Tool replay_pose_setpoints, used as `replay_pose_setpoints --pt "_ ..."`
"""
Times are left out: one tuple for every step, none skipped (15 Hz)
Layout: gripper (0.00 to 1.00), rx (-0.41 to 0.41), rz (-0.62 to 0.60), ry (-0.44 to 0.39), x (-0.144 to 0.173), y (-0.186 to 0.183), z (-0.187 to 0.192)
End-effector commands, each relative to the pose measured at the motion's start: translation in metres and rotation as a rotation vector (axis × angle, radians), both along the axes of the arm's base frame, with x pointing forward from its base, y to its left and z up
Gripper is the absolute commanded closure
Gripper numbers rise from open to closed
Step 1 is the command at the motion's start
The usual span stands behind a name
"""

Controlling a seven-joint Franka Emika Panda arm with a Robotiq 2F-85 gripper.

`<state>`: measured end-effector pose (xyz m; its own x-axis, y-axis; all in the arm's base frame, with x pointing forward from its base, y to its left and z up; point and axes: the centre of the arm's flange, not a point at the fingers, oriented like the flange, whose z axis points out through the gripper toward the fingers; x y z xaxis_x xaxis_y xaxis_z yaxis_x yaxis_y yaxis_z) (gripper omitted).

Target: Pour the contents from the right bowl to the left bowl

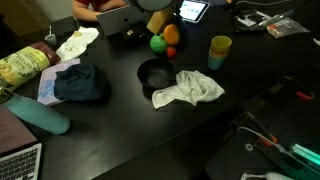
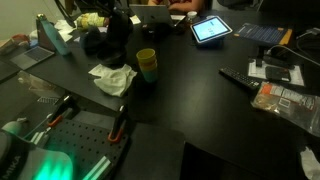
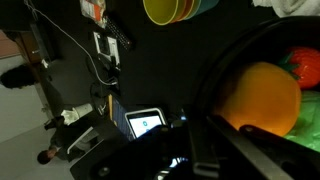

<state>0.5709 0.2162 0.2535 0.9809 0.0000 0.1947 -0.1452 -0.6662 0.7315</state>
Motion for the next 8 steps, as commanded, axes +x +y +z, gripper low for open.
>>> replay_pose_setpoints --pt "0.98 -0.036 0.016 -0.024 0.007 0.011 -0.008" --pt "0.98 -0.053 0.027 -0.037 0.006 0.013 -0.010" --pt "0.98 -0.082 0.041 -0.064 0.006 0.015 -0.011" --pt "0.98 -0.096 0.055 -0.070 0.006 0.017 -0.015" --pt "0.98 -0.105 0.067 -0.076 0.007 0.018 -0.018" --pt "0.98 -0.108 0.075 -0.077 0.007 0.022 -0.024" --pt "0.98 -0.112 0.084 -0.078 0.007 0.024 -0.028" --pt "0.98 -0.119 0.090 -0.077 0.007 0.026 -0.033"
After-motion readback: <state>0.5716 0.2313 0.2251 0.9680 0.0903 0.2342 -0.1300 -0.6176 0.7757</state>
